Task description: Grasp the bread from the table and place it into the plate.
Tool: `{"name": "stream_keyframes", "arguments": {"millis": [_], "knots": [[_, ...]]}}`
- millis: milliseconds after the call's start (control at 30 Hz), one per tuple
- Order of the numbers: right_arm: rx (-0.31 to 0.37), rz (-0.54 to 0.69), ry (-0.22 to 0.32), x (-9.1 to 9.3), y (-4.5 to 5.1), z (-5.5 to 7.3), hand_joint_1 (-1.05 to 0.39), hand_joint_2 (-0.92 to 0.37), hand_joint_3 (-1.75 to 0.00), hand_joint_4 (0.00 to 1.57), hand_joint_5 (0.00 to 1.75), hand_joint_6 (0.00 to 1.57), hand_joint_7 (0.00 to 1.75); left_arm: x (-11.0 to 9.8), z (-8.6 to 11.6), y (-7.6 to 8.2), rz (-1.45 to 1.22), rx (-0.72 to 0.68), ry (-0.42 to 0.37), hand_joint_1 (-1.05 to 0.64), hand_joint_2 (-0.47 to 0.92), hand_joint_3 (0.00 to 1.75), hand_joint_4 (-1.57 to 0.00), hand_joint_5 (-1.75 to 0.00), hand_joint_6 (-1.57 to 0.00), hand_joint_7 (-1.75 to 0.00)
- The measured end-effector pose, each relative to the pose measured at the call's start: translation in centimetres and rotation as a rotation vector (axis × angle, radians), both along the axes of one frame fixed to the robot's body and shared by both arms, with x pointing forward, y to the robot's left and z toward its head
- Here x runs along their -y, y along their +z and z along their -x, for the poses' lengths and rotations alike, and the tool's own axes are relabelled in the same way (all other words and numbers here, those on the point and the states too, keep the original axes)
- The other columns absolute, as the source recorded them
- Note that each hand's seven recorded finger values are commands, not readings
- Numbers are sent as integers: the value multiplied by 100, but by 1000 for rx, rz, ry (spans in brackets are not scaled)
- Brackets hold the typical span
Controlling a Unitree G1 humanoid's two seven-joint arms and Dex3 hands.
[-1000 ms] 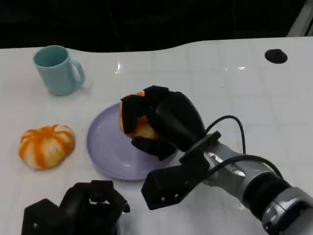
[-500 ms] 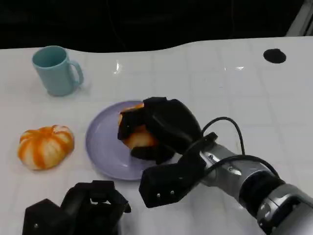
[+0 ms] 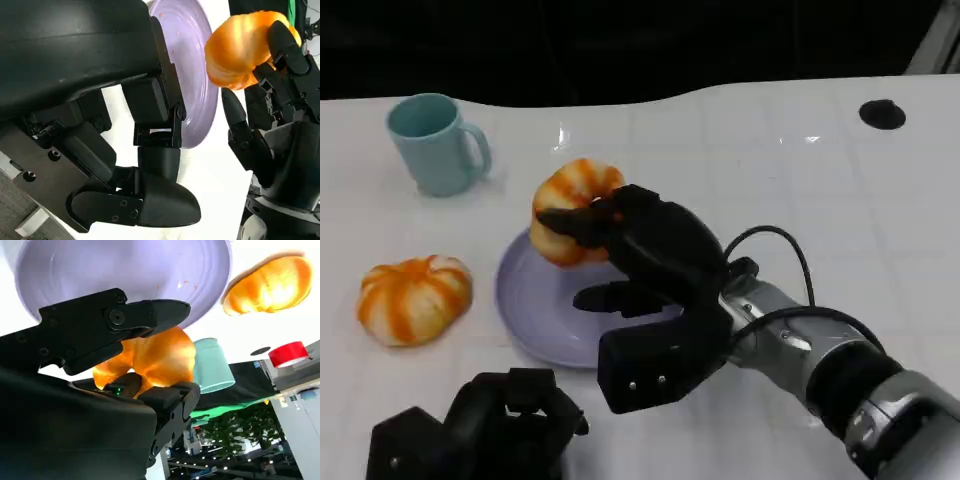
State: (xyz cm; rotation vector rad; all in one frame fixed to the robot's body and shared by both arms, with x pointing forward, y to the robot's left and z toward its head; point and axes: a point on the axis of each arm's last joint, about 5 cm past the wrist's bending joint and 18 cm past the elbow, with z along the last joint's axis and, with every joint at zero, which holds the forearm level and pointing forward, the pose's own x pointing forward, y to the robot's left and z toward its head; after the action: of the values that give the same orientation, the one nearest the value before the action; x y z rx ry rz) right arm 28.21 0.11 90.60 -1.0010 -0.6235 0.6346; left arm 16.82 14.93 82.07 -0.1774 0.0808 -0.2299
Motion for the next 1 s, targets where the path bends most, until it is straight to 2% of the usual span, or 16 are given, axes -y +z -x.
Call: {"name": "stream_keyframes", "arguments": {"millis": [100,167,200,233,333,400,433,533,600,667,733,833,1000], "knots": [[15,8,2,10,13,-7,-72,-92,-30,28,58,22,1,0,0,0,-2,0,-1,-105,55,66,-157,-124,-138,-87],[22,14,4,21,15,-11,-72,-92,-29,32,59,23,1,0,0,0,-2,0,-1,-105,55,66,-157,-124,-138,-87],[23,16,3,26,13,-12,-71,-92,-26,43,65,26,3,0,0,0,-2,0,0,-105,55,66,-157,-124,-138,-87],[24,15,2,31,10,-12,-70,-92,-25,46,67,28,3,0,0,0,-2,0,-1,-105,55,66,-157,-124,-138,-87],[43,-2,-1,43,10,-9,-71,-92,-27,39,82,47,7,0,0,0,-1,0,0,-105,55,66,-157,-123,-138,-87],[62,-1,2,46,18,-11,-71,-92,-28,29,97,82,11,0,0,0,-1,0,-1,-105,55,65,-157,-123,-138,-87],[66,-1,1,51,18,-13,-70,-92,-27,27,102,90,11,0,0,0,-1,0,0,-105,55,65,-157,-123,-138,-87],[69,-3,-4,61,17,-15,-70,-92,-29,23,105,104,12,0,0,0,-1,0,0,-105,55,65,-157,-123,-138,-87],[66,-1,-9,61,14,-12,-68,-92,-28,27,99,112,9,0,0,0,-1,0,0,-105,55,65,-157,-123,-139,-87],[62,5,-12,63,13,-12,-67,-92,-28,28,97,114,8,0,-1,2,-1,1,0,-105,55,65,-157,-124,-139,-87],[62,2,-14,71,7,-4,-68,-92,-28,34,88,100,2,1,-2,3,-1,2,0,-105,55,65,-157,-124,-139,-87],[65,2,-13,101,9,-2,-66,-92,-26,44,86,89,0,1,-2,4,-1,1,0,-105,55,65,-157,-124,-139,-87],[111,-47,-6,260,49,9,-59,-92,-20,57,91,90,2,9,-5,14,-4,5,5,-105,56,64,-157,-124,-139,-87]]}}
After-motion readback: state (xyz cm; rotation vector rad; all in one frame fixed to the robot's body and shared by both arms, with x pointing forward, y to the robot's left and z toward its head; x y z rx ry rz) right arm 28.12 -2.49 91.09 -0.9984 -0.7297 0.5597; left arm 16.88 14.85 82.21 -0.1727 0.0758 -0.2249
